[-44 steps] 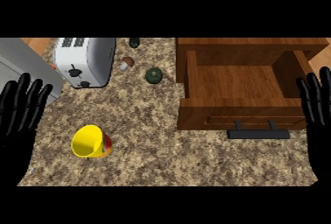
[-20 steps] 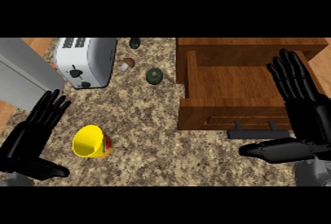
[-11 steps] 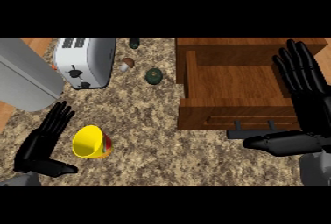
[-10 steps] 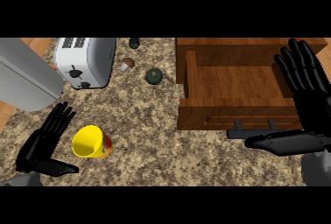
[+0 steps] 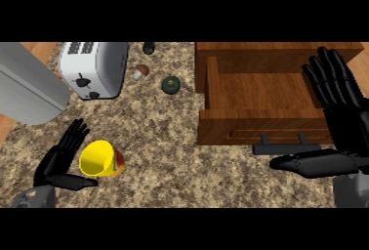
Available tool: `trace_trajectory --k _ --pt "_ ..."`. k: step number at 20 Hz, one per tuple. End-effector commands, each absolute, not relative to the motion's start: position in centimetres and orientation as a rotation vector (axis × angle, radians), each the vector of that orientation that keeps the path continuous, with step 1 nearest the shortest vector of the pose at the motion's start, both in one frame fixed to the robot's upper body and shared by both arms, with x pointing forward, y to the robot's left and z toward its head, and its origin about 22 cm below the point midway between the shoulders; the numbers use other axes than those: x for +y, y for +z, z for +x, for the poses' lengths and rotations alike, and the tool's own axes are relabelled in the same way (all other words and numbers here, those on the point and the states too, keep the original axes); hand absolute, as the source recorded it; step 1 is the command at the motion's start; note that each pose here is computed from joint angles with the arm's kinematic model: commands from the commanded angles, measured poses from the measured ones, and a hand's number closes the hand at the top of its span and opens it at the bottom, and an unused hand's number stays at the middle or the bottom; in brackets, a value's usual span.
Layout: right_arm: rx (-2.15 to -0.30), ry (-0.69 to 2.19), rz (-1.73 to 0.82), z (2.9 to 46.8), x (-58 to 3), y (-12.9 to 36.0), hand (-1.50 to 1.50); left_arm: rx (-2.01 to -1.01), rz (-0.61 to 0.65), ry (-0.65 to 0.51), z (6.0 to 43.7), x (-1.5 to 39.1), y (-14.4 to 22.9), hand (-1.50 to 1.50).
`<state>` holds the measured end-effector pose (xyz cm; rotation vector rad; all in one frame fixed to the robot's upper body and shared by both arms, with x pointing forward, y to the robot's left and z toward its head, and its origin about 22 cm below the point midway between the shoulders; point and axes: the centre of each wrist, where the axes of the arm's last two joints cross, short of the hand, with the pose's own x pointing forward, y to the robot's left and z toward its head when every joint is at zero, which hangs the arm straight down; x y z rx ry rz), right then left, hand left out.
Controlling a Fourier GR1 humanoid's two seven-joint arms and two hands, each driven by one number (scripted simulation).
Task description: Pick up the cup, place it into the drawer and close the drawer
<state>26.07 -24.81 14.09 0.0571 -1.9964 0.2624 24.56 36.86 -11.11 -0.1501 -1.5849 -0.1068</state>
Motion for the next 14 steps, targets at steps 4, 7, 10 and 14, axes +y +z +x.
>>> trace_trajectory --k 4,7,10,14 --pt "-2.01 0.254 0.057 26.8 -26.8 15.9 -1.5 -1.66 -0.184 -0.077 22.7 37.7 -13.6 -1.5" --pt "-2.001 0.266 0.049 26.8 -26.2 16.5 -1.5 -1.652 -0.196 -0.078 23.0 36.7 -14.2 -1.5" --pt "-1.996 0.255 0.073 27.3 -26.8 15.1 -1.5 -1.665 -0.197 -0.101 23.8 34.3 -14.7 -1.5" --pt "-2.004 0.265 0.057 26.9 -26.0 13.8 -1.5 -1.682 -0.195 -0.098 23.7 34.4 -14.9 -1.5"
